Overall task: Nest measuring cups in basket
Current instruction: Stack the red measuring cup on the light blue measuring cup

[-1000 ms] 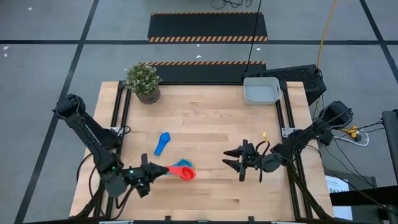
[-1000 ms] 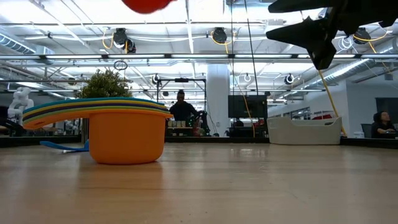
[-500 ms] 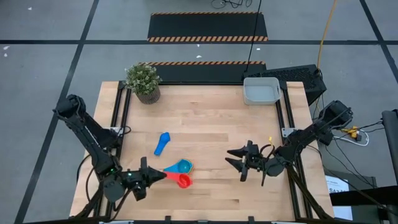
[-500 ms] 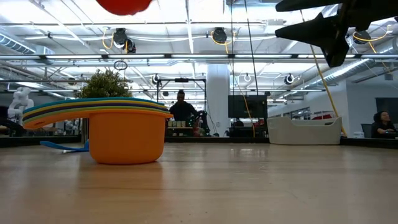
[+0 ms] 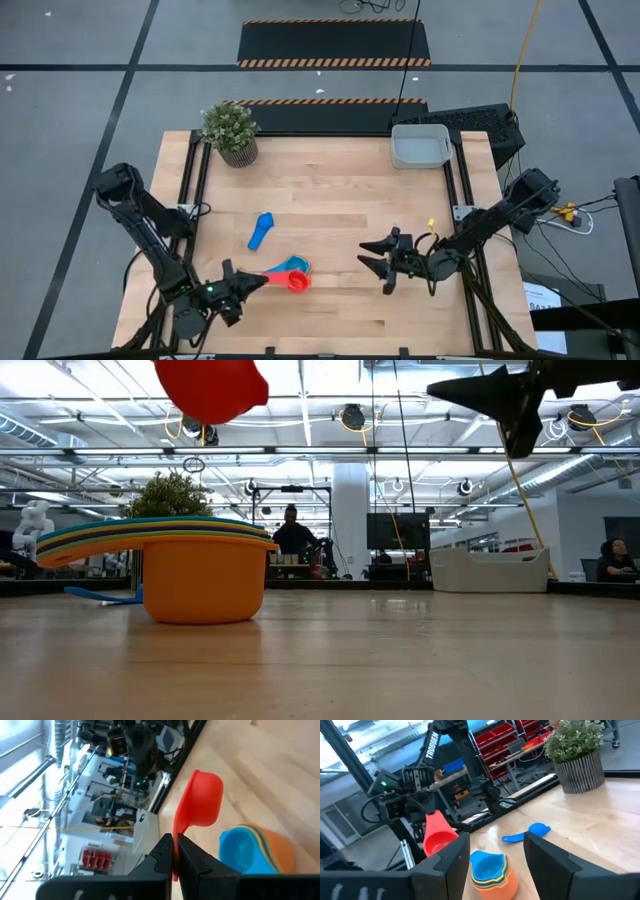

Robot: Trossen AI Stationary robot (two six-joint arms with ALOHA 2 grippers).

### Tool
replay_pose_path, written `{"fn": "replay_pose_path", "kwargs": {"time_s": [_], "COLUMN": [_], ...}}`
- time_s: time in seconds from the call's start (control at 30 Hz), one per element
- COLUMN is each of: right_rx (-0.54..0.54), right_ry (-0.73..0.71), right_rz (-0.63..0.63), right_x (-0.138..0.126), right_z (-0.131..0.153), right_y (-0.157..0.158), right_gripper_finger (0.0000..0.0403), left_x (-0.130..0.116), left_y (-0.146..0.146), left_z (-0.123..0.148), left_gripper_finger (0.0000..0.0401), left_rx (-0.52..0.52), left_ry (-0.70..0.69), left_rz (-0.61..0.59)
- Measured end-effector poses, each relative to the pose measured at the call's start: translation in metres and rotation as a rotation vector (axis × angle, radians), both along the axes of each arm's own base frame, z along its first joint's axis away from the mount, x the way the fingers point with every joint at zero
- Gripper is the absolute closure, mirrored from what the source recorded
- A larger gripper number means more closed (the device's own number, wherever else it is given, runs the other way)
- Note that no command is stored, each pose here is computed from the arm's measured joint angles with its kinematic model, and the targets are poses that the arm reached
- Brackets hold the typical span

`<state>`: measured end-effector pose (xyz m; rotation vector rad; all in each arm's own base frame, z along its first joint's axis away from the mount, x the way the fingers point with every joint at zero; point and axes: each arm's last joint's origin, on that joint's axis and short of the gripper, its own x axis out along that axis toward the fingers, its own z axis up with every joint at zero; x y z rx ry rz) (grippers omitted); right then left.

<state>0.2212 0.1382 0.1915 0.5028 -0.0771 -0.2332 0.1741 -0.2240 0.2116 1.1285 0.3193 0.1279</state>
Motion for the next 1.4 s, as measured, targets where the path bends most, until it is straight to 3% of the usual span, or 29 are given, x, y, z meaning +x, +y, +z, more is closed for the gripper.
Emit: {"fn": "replay_pose_path", "kwargs": {"time_s": [0.4,1.4], "right_rx": [-0.001,-0.013], "right_ry": [-0.002,0.007], "right_rz": [0.013,0.011], "right_x": [-0.002,-0.002], "right_z": [0.000,0.000], "right_y": [0.003,0.003], "right_gripper_finger": [0.0222,0.0222], "left_x": [0.006,-0.001], "left_y": [0.014,0.022], "left_z": [-0.009,-0.021], "left_gripper_finger": [0.0395,0.0395], "left_rx": [-0.038,-0.107], "left_ry": [0.011,0.075], "left_rz": [0.104,0.130]}}
